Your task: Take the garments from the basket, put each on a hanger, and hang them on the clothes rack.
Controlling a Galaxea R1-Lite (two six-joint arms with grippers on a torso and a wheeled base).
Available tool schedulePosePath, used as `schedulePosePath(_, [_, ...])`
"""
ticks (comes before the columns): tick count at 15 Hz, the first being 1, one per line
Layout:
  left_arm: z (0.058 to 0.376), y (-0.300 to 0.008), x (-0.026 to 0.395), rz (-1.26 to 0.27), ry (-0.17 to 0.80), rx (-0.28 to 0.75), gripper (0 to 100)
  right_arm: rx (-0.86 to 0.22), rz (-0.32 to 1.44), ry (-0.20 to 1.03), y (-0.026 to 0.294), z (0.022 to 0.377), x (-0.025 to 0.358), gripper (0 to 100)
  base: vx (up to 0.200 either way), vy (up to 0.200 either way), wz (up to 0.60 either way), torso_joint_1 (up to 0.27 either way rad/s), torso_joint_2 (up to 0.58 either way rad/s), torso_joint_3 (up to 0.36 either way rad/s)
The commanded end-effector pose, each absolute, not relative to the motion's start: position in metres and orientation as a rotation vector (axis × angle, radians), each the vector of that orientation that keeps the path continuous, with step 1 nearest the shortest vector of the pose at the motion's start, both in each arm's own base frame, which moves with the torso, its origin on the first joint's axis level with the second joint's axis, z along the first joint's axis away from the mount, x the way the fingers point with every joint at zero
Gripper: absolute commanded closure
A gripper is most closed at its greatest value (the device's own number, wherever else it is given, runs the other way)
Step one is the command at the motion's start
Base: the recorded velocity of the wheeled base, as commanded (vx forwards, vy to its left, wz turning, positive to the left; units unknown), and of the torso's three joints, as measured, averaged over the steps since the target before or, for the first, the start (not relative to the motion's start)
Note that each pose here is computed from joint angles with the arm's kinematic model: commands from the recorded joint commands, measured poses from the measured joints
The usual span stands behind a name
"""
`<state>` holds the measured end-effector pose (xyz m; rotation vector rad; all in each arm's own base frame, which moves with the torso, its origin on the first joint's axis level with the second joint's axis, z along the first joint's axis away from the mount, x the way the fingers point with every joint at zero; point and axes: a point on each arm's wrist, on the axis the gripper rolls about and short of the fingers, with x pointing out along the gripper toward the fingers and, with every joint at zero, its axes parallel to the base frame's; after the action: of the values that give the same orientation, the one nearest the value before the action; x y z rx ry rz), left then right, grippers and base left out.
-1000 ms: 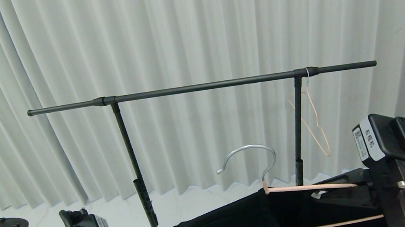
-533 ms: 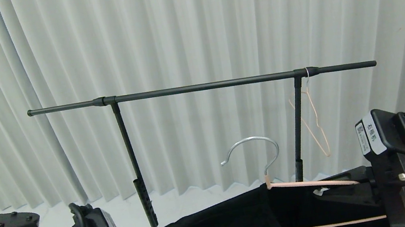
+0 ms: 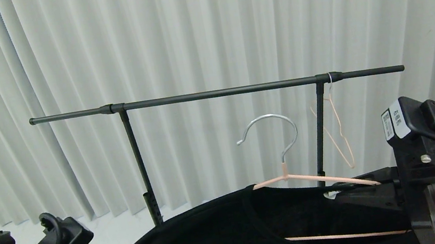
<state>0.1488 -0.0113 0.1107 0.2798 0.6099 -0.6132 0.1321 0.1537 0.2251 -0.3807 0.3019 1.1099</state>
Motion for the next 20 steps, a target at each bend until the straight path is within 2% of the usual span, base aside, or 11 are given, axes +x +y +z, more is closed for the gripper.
schedulePosePath(1, [0.117, -0.015, 0.144, -0.634, 0.562, 0.298, 0, -0.370, 1.108, 0.308, 0.155, 0.224, 0.134, 100, 0.000, 0.000, 0.00, 0.000, 0.00, 0.000])
schedulePosePath(3, [0.118, -0.015, 0.142, -0.636, 0.559, 0.297, 0, -0.371, 1.100, 0.313, 0.155, 0.224, 0.133, 100, 0.000, 0.000, 0.00, 0.000, 0.00, 0.000])
schedulePosePath(5, [0.129, -0.017, 0.141, -0.625, 0.505, 0.271, 0, -0.350, 0.991, 0.358, 0.156, 0.222, 0.143, 100, 0.000, 0.000, 0.00, 0.000, 0.00, 0.000])
schedulePosePath(7, [0.148, -0.025, 0.135, -0.647, 0.439, 0.178, 0, -0.274, 0.893, 0.407, 0.161, 0.223, 0.149, 100, 0.000, 0.000, 0.00, 0.000, 0.00, 0.000])
schedulePosePath(9, [0.168, -0.028, 0.132, -0.625, 0.377, 0.099, 0, -0.242, 0.759, 0.480, 0.164, 0.218, 0.157, 100, 0.000, 0.000, 0.00, 0.000, 0.00, 0.000])
schedulePosePath(13, [0.183, -0.024, 0.138, -0.412, 0.335, 0.150, 0, -0.124, 0.505, 0.569, 0.187, 0.218, 0.184, 100, 0.000, 0.000, 0.00, 0.000, 0.00, 0.000])
schedulePosePath(16, [0.184, -0.024, 0.138, -0.389, 0.335, 0.161, 0, -0.046, 0.406, 0.582, 0.202, 0.225, 0.202, 100, 0.000, 0.000, 0.00, 0.000, 0.00, 0.000])
schedulePosePath(20, [0.186, -0.023, 0.140, -0.330, 0.313, 0.174, 0, -0.034, 0.376, 0.571, 0.207, 0.227, 0.211, 100, 0.000, 0.000, 0.00, 0.000, 0.00, 0.000])
